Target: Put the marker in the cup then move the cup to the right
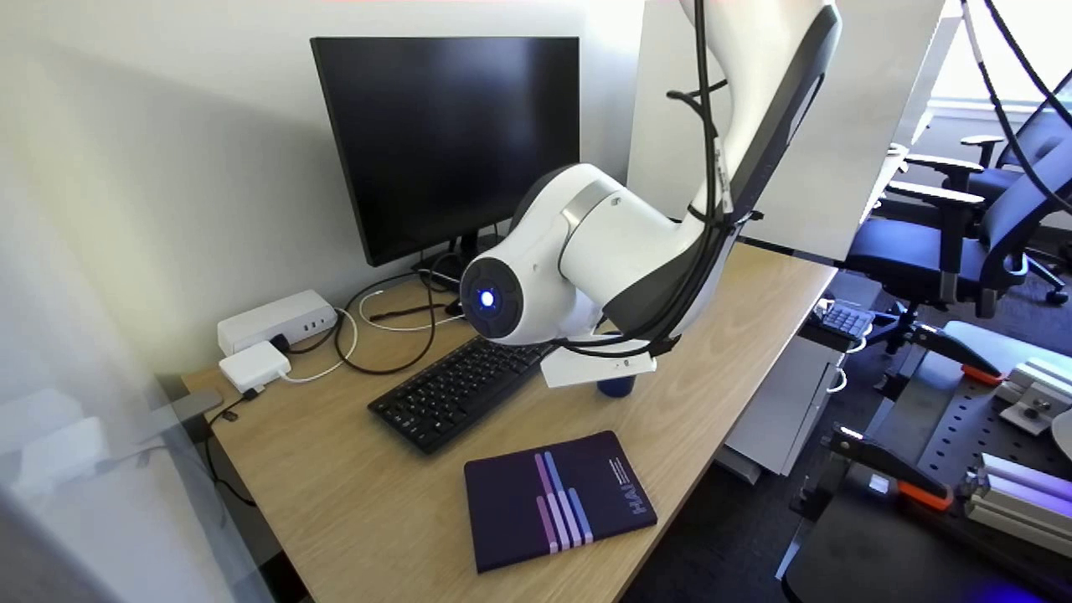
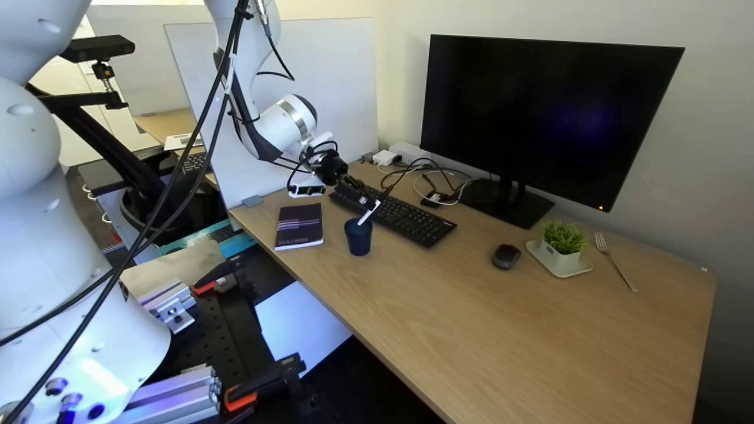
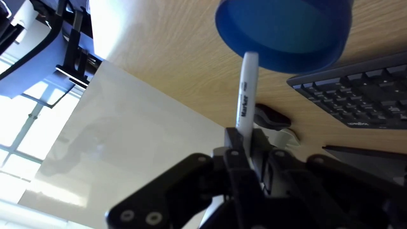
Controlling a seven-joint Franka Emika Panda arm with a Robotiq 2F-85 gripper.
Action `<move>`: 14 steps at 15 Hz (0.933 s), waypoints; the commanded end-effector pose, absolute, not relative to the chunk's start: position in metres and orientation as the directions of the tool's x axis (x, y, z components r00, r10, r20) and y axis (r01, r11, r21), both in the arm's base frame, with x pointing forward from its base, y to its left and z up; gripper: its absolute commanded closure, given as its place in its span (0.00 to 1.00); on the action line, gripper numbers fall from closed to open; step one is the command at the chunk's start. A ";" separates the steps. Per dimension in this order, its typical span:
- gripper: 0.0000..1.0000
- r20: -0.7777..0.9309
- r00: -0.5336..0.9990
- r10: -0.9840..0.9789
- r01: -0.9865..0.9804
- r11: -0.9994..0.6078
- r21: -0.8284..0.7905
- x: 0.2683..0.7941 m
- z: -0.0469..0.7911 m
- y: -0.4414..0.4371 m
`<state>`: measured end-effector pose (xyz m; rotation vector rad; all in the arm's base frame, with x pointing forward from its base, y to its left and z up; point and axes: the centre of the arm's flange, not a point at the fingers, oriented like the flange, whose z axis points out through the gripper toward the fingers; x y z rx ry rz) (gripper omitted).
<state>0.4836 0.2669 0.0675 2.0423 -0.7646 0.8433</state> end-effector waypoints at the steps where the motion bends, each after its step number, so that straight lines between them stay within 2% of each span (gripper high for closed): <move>1: 0.97 0.795 0.567 -0.214 -0.762 -0.504 0.407 0.484 0.066 0.263; 14: 0.97 0.785 0.571 -0.239 -0.754 -0.531 0.387 0.463 0.051 0.292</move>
